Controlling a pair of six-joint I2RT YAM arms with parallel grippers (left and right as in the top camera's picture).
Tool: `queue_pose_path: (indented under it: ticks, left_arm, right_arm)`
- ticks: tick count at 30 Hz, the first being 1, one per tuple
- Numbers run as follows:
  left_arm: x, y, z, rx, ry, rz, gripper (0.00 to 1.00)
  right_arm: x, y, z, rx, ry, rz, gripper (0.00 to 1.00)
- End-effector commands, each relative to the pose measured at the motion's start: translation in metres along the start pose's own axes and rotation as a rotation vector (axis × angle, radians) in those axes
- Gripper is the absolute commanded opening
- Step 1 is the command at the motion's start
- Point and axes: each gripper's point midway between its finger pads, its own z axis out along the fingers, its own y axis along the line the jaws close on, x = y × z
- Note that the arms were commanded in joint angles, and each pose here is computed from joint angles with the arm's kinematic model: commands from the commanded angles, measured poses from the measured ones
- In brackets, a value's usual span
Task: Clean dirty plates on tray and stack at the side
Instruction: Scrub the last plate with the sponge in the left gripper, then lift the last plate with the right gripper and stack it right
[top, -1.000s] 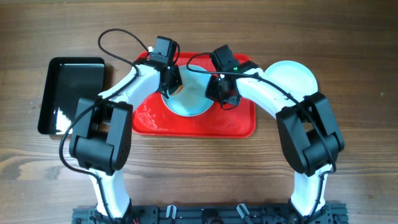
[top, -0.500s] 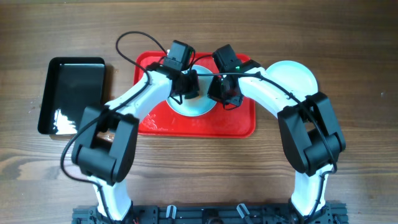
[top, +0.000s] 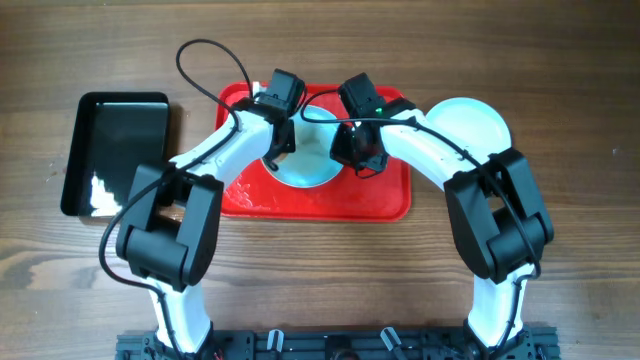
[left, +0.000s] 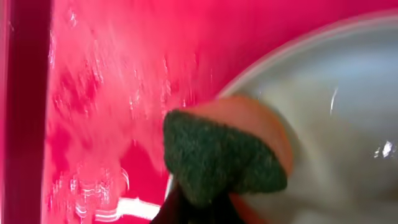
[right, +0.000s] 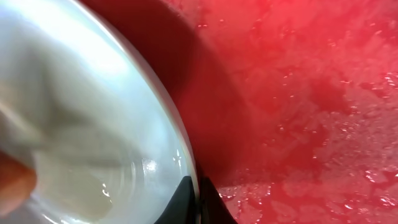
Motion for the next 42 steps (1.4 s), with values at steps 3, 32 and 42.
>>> queue_pose_path:
  ticks: [3,32,42]
  left_arm:
    - [-0.060,0.050,0.014,-0.155,-0.241,-0.136,0.04]
    - [-0.022,0.092,0.005,-0.353,-0.107,-0.105,0.04]
    - [-0.091,0.056,-0.061,-0.042,-0.334,-0.197,0.04]
  right_arm:
    - [0.003,-0.057,0.025,0.200,0.006,0.042,0.04]
    - [0.005,-0.060,0.025,0.211,0.014,0.037,0.04]
    - [0.006,-0.060,0.025,0.213,0.017,0.038,0.04]
